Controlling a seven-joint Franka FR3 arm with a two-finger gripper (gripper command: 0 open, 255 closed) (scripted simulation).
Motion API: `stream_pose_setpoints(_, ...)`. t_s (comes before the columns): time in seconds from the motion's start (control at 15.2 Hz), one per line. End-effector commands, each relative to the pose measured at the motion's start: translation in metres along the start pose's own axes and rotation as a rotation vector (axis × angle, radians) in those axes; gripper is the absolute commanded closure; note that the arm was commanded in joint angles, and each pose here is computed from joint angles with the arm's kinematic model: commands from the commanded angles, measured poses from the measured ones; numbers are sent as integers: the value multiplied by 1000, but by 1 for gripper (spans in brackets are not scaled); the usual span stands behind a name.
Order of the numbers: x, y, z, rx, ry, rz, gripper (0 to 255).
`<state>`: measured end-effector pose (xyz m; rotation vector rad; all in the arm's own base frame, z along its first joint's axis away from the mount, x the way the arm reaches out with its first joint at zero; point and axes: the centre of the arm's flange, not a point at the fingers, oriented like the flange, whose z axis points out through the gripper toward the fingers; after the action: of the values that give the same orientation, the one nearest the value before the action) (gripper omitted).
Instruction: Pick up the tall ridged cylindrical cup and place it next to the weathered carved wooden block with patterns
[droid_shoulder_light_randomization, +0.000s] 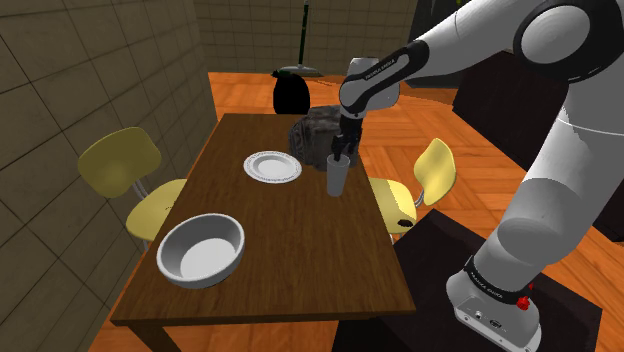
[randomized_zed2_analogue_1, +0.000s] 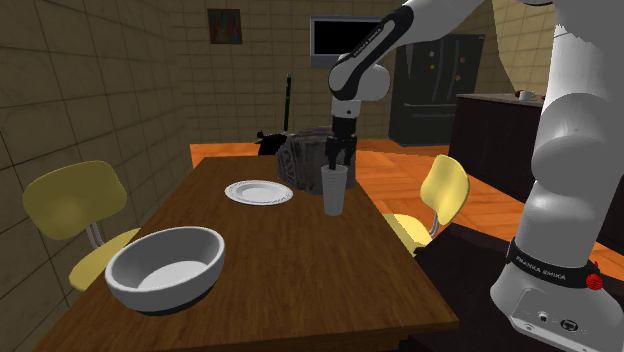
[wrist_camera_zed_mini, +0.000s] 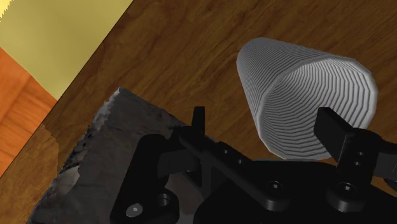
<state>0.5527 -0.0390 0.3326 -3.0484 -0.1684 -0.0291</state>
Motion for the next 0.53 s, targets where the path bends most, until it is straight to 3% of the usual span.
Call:
stream_pose_setpoints(0.0, 0, 0, 0, 0, 0, 0, 0)
stream_pose_setpoints(0.07, 0, 0, 0, 0, 0, 0, 0)
stream_pose_setpoints(0.33, 0, 0, -50, 0, 0, 0, 0)
stream_pose_setpoints(0.46, 0, 0, -50, 0, 0, 0, 0)
